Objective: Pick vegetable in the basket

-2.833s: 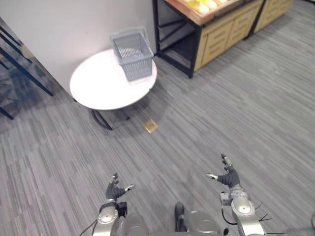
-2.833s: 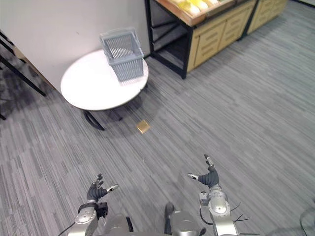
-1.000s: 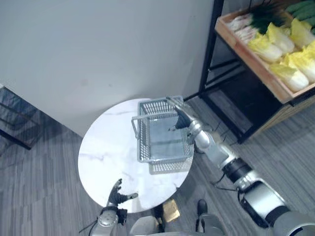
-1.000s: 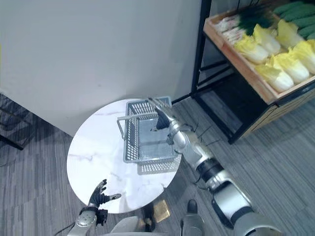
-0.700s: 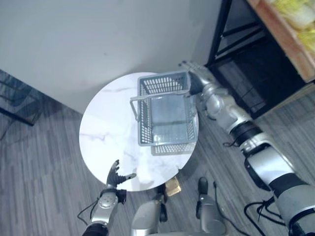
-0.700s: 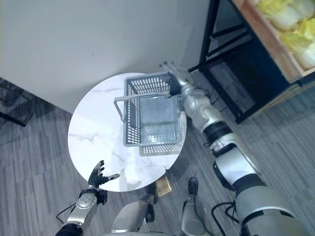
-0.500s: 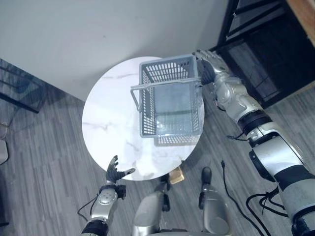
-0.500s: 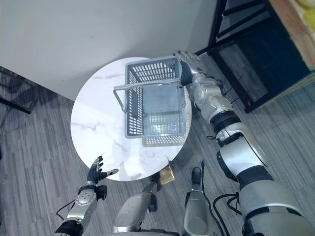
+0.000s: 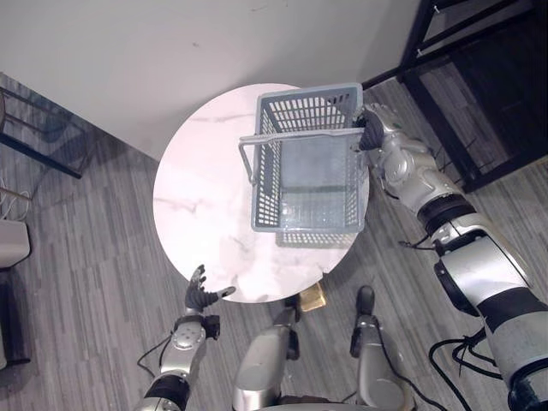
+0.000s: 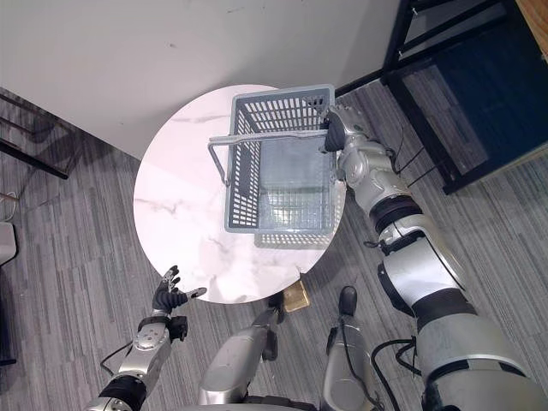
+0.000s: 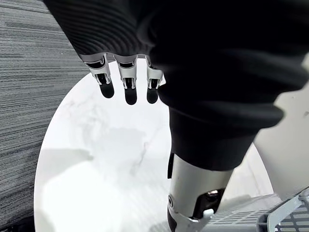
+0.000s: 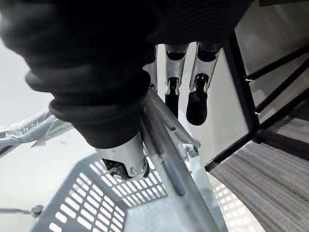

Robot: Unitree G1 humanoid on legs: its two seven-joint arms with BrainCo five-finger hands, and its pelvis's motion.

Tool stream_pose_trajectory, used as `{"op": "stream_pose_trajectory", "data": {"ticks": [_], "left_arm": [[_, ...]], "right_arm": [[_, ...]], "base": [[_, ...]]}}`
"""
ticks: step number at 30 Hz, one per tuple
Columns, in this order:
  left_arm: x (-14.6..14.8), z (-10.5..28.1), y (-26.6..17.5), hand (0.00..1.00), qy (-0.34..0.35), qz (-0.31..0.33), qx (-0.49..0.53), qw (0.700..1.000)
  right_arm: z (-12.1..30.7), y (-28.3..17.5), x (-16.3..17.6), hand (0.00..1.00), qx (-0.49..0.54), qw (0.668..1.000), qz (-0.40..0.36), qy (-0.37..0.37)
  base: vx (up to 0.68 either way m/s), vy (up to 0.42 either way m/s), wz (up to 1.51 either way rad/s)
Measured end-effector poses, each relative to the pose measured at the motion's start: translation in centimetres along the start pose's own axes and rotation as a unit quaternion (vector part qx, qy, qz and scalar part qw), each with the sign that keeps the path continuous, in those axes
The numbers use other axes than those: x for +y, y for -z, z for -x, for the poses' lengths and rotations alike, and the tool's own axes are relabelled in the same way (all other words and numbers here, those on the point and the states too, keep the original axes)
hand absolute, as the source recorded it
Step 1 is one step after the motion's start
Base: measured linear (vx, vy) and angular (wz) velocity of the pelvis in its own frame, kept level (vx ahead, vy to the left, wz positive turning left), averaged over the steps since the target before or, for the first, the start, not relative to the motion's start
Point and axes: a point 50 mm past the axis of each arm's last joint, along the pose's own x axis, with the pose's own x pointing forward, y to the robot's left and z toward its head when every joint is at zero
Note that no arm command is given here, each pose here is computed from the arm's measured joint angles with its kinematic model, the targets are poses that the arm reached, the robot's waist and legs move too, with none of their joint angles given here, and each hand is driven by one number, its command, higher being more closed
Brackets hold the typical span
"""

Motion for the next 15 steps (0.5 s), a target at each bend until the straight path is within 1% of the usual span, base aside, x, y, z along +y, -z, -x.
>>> {"op": "stream_pose_trajectory", "data": {"ticks": [6,8,10,12,13,15], "left_arm": [[-0.9,0.4,1.0,0.0,0.011,-0.011,0.024,1.0],[-0.8,0.8,1.6,0.0,0.012,-0.014,0.038,0.999],[-0.9,1.4,2.1,0.0,0.015,-0.017,0.043,0.999],[-0.9,1.8,2.3,0.0,0.015,-0.016,0.041,0.999],[-0.7,2.2,2.6,0.0,0.017,-0.015,0.044,0.999],[-0.3,2.9,3.4,0.0,0.014,-0.015,0.055,0.998]], "right_arm": [[4.1,1.7,4.4,1.0,0.017,0.994,-0.107,-0.015],[6.2,1.9,6.3,1.0,0.025,0.988,-0.15,-0.024],[10.1,2.6,8.8,1.0,0.052,0.974,-0.22,-0.036],[12.3,2.8,9.7,1.0,0.067,0.963,-0.259,-0.035],[14.1,3.0,10.1,1.0,0.078,0.956,-0.282,-0.031],[16.2,3.5,10.2,1.0,0.093,0.947,-0.307,-0.025]], "base": [[0.01,0.004,-0.03],[0.02,-0.001,-0.03],[0.07,-0.002,-0.11],[0.06,0.007,-0.11],[0.05,0.023,-0.18],[0.04,0.024,-0.26]]}}
